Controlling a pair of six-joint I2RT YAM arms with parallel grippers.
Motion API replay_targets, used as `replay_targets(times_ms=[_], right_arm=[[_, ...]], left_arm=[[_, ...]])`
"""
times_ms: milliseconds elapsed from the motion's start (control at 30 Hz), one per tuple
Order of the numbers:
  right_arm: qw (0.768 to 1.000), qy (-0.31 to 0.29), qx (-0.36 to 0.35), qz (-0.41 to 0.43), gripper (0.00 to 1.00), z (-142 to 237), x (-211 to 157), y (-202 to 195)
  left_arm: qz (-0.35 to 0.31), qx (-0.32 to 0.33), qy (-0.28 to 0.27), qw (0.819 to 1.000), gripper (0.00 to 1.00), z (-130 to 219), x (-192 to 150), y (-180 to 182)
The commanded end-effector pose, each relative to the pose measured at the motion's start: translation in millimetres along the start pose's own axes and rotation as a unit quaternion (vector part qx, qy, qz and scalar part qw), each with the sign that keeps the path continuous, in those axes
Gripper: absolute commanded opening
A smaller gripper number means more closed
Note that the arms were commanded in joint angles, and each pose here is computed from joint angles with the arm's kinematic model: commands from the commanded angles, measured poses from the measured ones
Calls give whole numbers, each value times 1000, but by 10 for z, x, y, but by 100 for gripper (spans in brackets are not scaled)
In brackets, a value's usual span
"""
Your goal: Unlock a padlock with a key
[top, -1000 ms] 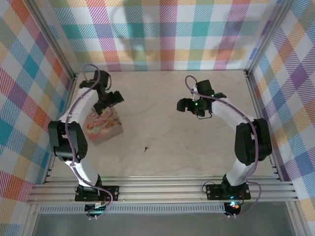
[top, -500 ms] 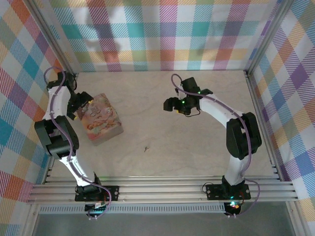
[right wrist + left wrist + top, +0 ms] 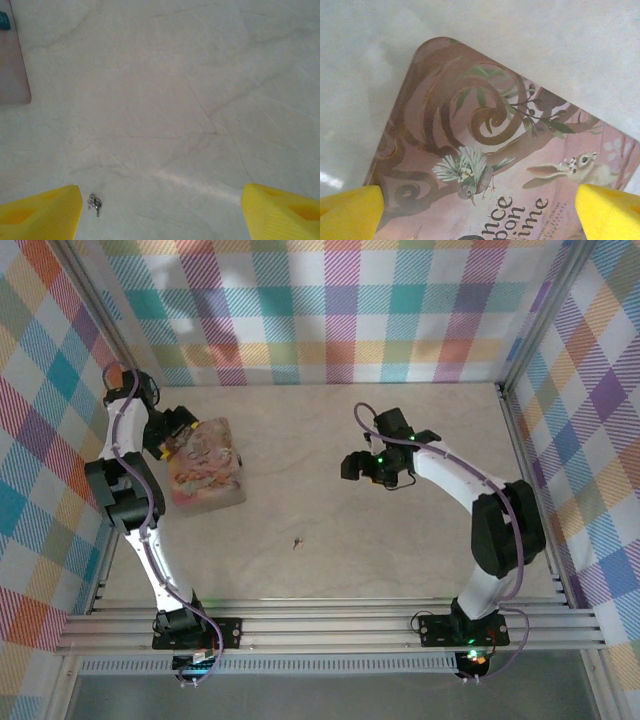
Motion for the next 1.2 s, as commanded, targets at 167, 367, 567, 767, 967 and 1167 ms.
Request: replay_targets(times_ms=[167, 367, 567, 767, 967, 1167], right_arm=[[999, -27, -26, -18, 84, 268, -243, -148], [998, -43, -35, -22, 84, 419, -343, -205], [998, -50, -30, -32, 84, 530, -289, -213], [998, -49, -23, -34, 85, 609, 4, -176], [999, -25, -17, -23, 85, 515, 441, -165], [1000, 0, -13, -5, 86, 299, 813, -148]], left_arm=[[-153, -125, 75, 977, 97, -643, -363, -1376], [-251, -171, 93, 948, 96, -807, -901, -2271], [-310, -191, 76, 928, 97, -535, -1323, -2788], [-289, -209, 3, 934, 99, 243, -1070, -2709], [-224, -187, 9, 956, 99, 680, -966, -2190], [-181, -176, 59, 966, 95, 636, -1453, -1661]])
Point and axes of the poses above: each hand's point on the last joint's axis, 136 mm out from that joint toward the fingers, its own z axis back along the fingers, its own y axis along the line the jaws close on, x = y × z, the point moved 10 cm from there along z, back along the fingers, and after that the axes turned 11 degrees about -z, right-handed, at the moved point
